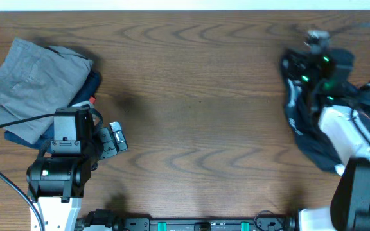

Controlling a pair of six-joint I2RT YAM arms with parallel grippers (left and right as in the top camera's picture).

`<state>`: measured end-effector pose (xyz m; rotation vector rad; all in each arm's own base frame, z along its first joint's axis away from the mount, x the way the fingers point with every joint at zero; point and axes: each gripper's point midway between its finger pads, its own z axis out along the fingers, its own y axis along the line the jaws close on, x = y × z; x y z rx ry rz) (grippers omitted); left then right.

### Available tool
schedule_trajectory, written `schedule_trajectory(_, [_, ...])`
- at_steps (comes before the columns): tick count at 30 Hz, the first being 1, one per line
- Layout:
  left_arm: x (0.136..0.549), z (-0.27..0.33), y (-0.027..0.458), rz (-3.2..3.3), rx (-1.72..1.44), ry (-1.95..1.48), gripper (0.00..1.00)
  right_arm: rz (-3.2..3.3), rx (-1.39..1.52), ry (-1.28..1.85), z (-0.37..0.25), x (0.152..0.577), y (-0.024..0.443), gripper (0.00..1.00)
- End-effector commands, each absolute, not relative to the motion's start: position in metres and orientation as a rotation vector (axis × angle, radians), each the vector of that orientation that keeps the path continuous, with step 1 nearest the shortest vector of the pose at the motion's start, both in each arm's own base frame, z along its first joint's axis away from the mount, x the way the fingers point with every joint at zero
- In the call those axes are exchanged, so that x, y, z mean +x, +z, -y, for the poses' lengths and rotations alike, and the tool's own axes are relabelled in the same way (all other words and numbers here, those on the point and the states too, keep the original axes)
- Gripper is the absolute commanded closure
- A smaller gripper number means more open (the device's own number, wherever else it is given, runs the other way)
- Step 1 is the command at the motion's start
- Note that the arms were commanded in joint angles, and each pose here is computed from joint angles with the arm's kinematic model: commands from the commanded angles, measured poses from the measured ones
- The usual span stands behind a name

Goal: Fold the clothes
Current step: 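Reach the right gripper to the crumpled black jersey and grasp it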

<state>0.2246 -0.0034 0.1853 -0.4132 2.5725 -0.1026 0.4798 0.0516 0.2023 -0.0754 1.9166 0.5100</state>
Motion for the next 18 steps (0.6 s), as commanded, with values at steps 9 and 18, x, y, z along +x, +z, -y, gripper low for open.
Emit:
schedule_trajectory(9, [0.227,0.004,0.192,-2.558,-0.388,-0.111,0.02,-2.061,-0.147,0.455,-0.145,0.451,0.187,0.26])
schedule_trajectory(18, [0.227,0.004,0.192,-2.559,-0.388,-0.111,0.02,-2.562,-0.006,0.041,-0.017,0.366,0.119,0.23])
